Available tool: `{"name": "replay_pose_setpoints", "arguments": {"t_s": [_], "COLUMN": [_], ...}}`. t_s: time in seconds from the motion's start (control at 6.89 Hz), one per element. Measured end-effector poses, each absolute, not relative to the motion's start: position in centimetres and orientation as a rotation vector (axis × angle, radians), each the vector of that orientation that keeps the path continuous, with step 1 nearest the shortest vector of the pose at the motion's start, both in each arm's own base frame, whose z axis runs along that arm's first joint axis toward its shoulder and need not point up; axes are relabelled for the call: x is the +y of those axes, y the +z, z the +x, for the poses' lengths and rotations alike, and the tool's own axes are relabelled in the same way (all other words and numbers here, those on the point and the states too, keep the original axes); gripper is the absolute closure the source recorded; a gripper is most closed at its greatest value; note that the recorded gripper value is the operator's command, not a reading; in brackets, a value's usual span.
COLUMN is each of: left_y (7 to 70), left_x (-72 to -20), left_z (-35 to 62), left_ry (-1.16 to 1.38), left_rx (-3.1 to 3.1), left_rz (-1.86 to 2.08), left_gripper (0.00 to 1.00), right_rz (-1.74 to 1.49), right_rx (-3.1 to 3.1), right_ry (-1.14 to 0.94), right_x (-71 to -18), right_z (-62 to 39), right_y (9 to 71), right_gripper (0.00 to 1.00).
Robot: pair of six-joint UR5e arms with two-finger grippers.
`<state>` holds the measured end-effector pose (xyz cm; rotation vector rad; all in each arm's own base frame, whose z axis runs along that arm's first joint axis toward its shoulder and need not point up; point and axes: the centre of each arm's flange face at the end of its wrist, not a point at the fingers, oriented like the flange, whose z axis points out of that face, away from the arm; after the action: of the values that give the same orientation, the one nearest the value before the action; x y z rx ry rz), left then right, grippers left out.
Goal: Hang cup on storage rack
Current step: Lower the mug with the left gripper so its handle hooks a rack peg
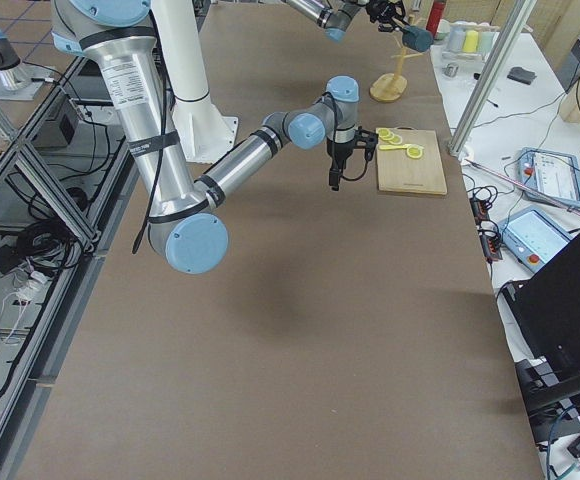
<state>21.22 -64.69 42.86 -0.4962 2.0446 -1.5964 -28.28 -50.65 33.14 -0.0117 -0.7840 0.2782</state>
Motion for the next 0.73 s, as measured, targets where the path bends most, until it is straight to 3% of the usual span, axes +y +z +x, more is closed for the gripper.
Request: {"name": "replay_pose_setpoints", "arguments": {"t_s": [0.73], "left_y": [44.47], "left_x": [-63.62], "left_z": [20.6], "left_ry": [-1.598], "left_rx": [2.066], "left_rz": [-0.525], "left_gripper": [1.0], "right_rz": [-0.012], "right_rx": [-0.783], "right_ry": [0.294], "right_x": [-50.18], "right_z": [-27.75], "right_y": [33.25], "right_gripper": [0.0]}}
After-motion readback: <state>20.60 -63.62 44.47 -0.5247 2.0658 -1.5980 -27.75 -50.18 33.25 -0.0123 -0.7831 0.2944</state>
